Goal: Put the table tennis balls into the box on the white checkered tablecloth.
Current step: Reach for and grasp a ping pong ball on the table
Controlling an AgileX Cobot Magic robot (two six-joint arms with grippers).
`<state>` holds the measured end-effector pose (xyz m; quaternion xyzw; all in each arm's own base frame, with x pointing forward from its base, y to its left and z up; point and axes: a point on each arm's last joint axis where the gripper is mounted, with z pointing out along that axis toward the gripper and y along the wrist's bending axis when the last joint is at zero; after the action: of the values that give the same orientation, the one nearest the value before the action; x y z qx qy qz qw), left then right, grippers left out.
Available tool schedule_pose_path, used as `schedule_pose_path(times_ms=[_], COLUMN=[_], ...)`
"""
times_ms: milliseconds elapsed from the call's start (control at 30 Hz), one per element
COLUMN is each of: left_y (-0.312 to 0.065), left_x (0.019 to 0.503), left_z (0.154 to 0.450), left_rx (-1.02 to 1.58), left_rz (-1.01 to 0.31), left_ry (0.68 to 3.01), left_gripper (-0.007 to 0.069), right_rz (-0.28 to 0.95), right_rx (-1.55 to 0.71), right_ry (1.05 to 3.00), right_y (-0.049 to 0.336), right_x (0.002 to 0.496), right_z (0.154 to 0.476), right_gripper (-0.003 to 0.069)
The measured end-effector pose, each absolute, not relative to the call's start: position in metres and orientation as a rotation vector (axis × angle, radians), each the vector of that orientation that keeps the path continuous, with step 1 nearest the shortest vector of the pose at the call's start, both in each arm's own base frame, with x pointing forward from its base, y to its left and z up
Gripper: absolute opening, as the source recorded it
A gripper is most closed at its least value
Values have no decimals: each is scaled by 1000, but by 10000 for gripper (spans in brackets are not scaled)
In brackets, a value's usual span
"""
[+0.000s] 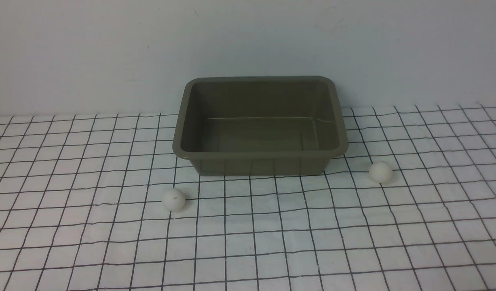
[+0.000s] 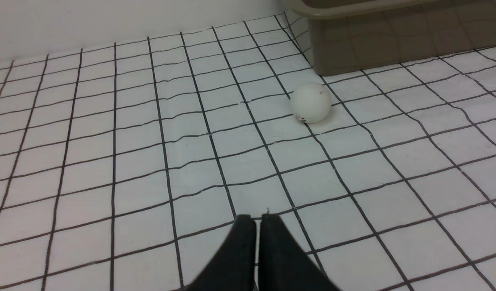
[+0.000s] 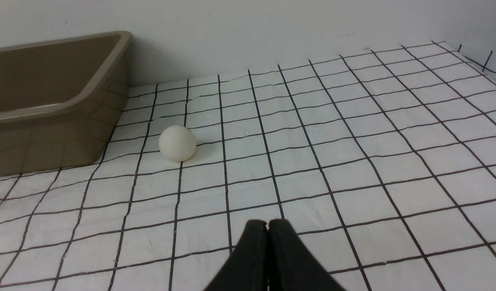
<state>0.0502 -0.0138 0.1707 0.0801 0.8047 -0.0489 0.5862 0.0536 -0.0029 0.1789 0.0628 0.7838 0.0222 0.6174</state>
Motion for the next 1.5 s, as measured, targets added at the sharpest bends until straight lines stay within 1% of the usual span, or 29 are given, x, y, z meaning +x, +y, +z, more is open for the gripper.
schedule_pose_path(times_ms=[1200, 1267, 1300, 1367, 1400, 1433, 1500], left_y=[-14, -14, -15, -18, -20, -21, -25], left_x=[50, 50, 50, 50, 49, 49, 49], left_z=[171, 171, 171, 172, 173, 173, 175], left_rx=[187, 175, 146, 64, 70, -9, -114], left_rz=[-114, -130, -170, -278, -352, -378, -528], left_ry=[1876, 1876, 1878, 1878, 1871, 1874, 1860], left_gripper=[-4, -4, -4, -4, -4, -4, -4], right_rz=[51, 87, 136, 261, 305, 340, 495], right_rx=[145, 169, 203, 294, 325, 352, 467], right_ry=[1804, 1804, 1802, 1786, 1780, 1774, 1742], right_y=[-3, -2, 0, 3, 4, 5, 8], right_x=[54, 54, 54, 54, 54, 54, 54], right_z=[179, 179, 179, 180, 180, 180, 181], right_gripper=[-18, -18, -18, -18, -18, -18, -18])
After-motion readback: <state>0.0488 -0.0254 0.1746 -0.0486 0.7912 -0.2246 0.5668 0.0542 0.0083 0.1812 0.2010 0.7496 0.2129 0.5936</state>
